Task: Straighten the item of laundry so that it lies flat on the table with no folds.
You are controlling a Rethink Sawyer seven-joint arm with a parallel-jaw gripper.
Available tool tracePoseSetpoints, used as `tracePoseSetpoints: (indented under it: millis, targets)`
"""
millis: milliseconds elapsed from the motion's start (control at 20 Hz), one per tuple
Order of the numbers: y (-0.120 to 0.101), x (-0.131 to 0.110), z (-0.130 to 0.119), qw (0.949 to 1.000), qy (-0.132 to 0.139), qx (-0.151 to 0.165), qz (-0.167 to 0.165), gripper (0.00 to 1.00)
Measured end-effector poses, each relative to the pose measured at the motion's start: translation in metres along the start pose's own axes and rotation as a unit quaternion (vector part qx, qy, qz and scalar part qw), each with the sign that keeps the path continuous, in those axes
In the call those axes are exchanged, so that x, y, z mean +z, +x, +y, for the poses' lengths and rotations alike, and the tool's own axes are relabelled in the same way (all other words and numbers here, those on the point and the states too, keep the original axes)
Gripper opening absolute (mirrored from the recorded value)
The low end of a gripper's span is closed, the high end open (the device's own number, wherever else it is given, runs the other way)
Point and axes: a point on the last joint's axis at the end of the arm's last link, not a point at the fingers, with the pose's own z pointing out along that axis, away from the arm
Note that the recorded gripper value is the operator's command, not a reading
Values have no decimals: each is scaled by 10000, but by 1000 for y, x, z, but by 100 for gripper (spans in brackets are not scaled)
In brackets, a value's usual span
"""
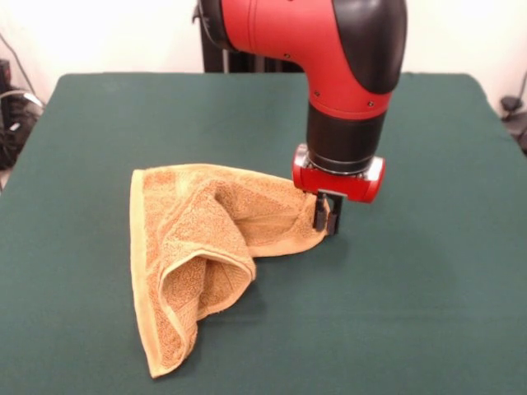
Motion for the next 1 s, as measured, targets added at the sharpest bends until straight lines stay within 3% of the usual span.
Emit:
tracePoseSetpoints:
  millis: [1000]
  targets:
    - [-1,0,1,10000,-7,53,-2,0]
